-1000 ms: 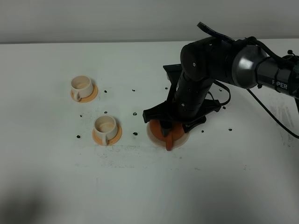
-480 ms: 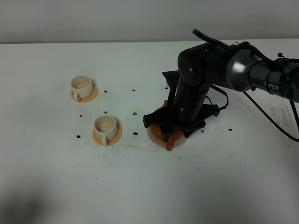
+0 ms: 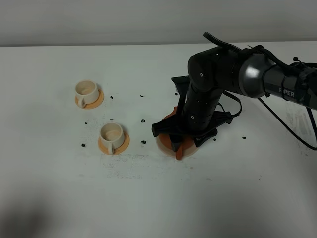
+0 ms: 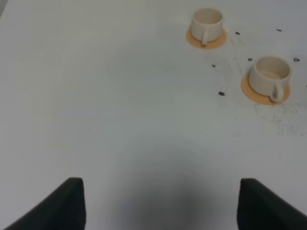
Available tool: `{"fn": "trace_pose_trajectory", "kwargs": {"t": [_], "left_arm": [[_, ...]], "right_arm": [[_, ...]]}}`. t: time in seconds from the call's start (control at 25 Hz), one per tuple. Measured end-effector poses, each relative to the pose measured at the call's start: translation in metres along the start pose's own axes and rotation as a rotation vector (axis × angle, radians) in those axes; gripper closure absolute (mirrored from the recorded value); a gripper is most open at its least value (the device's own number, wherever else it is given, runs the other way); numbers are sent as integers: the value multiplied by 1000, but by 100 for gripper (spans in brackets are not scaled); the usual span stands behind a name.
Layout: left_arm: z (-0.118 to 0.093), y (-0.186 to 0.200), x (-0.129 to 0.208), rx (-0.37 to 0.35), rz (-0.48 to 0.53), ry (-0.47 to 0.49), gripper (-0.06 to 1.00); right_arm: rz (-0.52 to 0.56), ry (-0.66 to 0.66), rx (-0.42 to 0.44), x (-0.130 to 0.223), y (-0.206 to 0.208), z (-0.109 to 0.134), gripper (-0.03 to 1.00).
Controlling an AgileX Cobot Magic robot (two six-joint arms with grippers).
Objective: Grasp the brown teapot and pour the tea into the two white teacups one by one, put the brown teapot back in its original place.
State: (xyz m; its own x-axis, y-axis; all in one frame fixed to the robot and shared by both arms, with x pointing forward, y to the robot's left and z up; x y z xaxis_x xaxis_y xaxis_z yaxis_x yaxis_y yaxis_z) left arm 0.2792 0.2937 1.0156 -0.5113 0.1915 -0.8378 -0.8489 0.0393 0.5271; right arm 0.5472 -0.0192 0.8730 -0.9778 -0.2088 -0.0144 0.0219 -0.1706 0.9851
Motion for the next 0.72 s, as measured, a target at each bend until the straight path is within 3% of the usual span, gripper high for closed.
{"fn": "trace_pose_trajectory", "kwargs": {"t": [0.2,0.44,0.72], "left_arm": [[0,0,0,0,0,0,28],[0,0,0,0,0,0,28],[0,0,0,0,0,0,28]], "right_arm": [[28,29,-4,3,-8,1,58],[37,116,-13,4,-12,3,84],[37,178,-13,4,-12,3,85]]}}
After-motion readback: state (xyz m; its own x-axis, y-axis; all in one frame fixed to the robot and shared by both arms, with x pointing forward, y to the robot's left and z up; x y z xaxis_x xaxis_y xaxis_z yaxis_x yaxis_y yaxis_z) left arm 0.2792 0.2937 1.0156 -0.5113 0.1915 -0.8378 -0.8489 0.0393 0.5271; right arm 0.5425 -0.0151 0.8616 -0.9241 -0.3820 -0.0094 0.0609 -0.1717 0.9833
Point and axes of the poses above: a point on each arm's last joint axis where the gripper is mounted, y pointing back along that axis away from the gripper, z along the wrist's bending axis when the last joint is at zero, x = y × z, the point moved 6 cm from there along -y, pointing out along that axis toward the gripper, and after that the axes turned 7 degrees about -y, right-handed, at the moved point
